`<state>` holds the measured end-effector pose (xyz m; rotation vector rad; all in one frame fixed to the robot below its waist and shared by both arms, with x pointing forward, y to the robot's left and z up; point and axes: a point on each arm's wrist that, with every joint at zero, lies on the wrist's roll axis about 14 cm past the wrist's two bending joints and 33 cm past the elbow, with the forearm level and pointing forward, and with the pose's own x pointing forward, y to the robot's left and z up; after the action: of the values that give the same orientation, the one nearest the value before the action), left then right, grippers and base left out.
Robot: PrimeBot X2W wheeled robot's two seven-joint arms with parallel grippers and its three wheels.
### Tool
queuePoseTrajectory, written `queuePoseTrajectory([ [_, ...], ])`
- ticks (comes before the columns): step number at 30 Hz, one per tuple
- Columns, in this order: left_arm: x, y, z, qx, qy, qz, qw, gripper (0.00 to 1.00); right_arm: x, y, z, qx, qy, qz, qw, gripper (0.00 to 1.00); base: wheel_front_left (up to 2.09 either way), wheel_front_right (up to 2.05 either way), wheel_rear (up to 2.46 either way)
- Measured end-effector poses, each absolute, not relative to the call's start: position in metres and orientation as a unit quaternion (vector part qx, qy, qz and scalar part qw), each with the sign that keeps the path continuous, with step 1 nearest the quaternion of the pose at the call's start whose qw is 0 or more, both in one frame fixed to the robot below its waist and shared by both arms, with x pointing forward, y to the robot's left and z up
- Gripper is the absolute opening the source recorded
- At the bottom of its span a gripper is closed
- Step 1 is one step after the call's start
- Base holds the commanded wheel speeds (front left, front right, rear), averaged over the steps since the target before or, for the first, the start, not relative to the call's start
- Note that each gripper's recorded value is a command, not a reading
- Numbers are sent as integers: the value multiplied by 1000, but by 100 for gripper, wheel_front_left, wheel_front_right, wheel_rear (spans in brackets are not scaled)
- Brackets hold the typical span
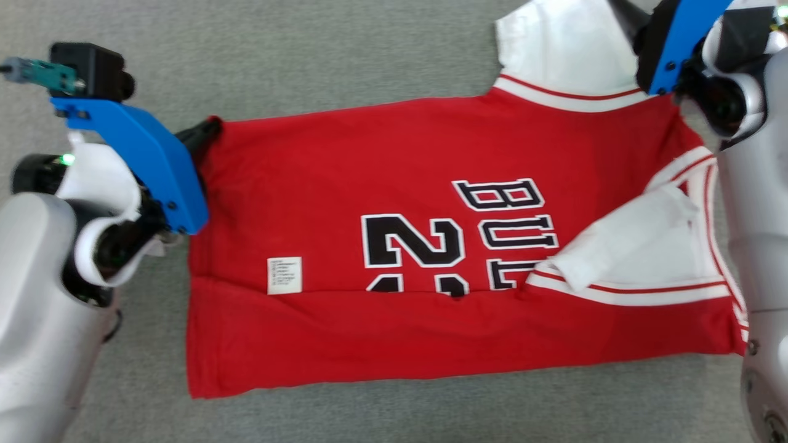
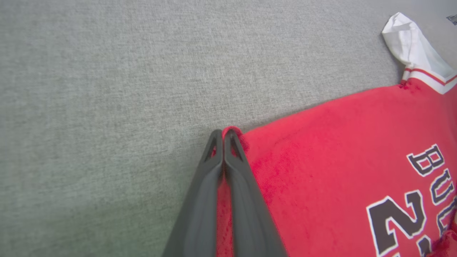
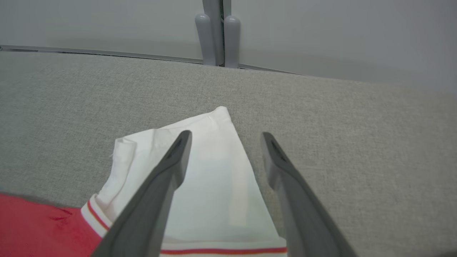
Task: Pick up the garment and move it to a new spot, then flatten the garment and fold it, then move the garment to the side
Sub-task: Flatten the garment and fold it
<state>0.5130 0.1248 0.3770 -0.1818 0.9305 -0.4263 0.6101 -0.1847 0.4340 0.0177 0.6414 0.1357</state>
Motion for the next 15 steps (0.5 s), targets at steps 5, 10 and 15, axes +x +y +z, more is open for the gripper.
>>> queuePoseTrajectory([
  [5, 494, 119, 375, -116, 421, -213, 874, 0, 628, -184, 418, -20, 334, 57, 941, 100, 0, 0, 0],
  [10, 481, 125, 371, -131, 410, -204, 879, 0, 639, -173, 392, -23, 361, 57, 931, 100, 0, 0, 0],
  [15, 477, 128, 367, -142, 405, -198, 881, 0, 642, -171, 366, -32, 390, 53, 919, 100, 0, 0, 0],
])
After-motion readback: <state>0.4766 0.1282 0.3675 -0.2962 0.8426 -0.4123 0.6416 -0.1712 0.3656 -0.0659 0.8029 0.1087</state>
